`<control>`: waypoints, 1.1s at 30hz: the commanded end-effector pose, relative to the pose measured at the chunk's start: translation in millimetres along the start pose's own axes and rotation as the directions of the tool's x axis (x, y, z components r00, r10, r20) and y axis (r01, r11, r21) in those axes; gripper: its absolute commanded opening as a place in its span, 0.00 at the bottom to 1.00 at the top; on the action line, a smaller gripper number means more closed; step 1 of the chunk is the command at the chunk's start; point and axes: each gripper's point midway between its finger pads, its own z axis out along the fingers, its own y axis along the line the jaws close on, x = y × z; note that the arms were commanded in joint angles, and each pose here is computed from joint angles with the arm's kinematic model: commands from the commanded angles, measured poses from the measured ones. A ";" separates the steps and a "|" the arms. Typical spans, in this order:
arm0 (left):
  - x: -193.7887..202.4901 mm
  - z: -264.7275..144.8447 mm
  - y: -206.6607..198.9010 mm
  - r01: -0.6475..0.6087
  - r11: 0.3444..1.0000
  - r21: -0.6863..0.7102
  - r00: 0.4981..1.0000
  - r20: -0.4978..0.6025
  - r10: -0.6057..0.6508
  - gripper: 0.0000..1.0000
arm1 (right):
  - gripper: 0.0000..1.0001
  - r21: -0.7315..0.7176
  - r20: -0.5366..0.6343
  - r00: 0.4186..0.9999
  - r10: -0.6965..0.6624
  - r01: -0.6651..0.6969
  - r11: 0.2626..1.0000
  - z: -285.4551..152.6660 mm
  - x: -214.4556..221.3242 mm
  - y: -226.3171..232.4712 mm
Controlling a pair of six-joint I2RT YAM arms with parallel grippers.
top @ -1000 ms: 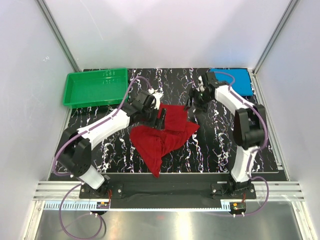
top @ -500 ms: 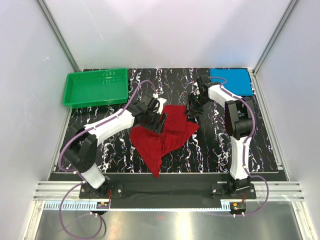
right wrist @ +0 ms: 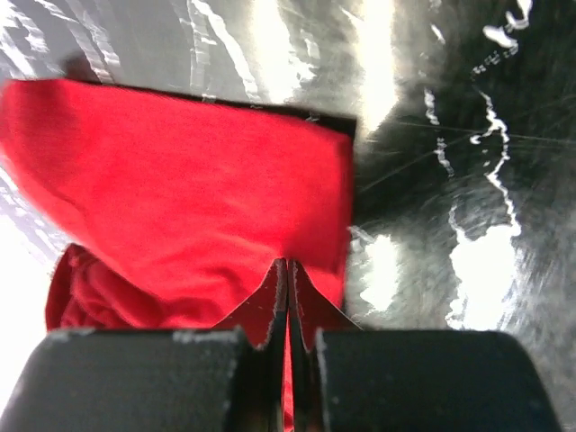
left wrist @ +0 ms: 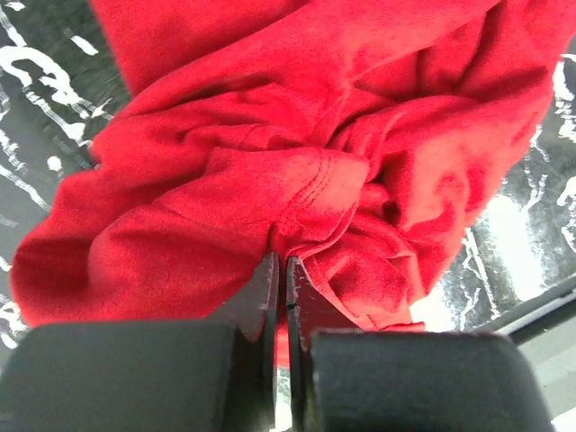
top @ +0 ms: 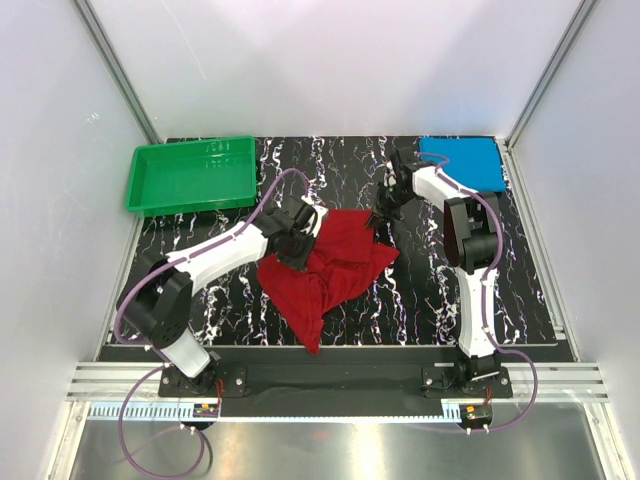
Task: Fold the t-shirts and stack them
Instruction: Flatten the tshirt out
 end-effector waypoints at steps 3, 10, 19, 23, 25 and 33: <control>-48.0 -60.9 19.2 -0.024 0.991 -0.133 0.981 0.185 0.049 0.00 | 0.00 -0.044 0.156 0.985 -0.072 0.080 0.996 -73.1 -34.6 60.3; -111.6 -204.9 50.2 0.097 0.981 -0.166 0.834 0.551 0.011 0.00 | 0.00 -0.055 0.496 0.853 -0.162 0.218 0.974 -234.5 -63.3 137.3; -87.3 -321.9 23.4 0.160 0.987 0.022 0.626 0.770 -0.119 0.00 | 0.26 -0.173 0.444 0.887 -0.126 0.223 0.959 -239.4 -4.7 132.1; -11.6 -321.8 46.3 0.398 0.914 0.072 0.564 0.767 -0.306 0.00 | 0.40 -0.202 0.340 0.932 -0.122 0.200 0.959 -195.3 36.3 114.7; 32.7 -301.8 56.3 0.503 0.858 0.102 0.536 0.742 -0.402 0.16 | 0.41 -0.161 0.281 0.952 -0.123 0.174 0.971 -168.0 52.4 95.8; 114.1 -254.4 68.9 0.638 0.769 0.046 0.580 0.627 -0.520 0.85 | 0.53 -0.025 0.158 0.974 -0.165 0.171 0.985 -99.1 51.4 52.7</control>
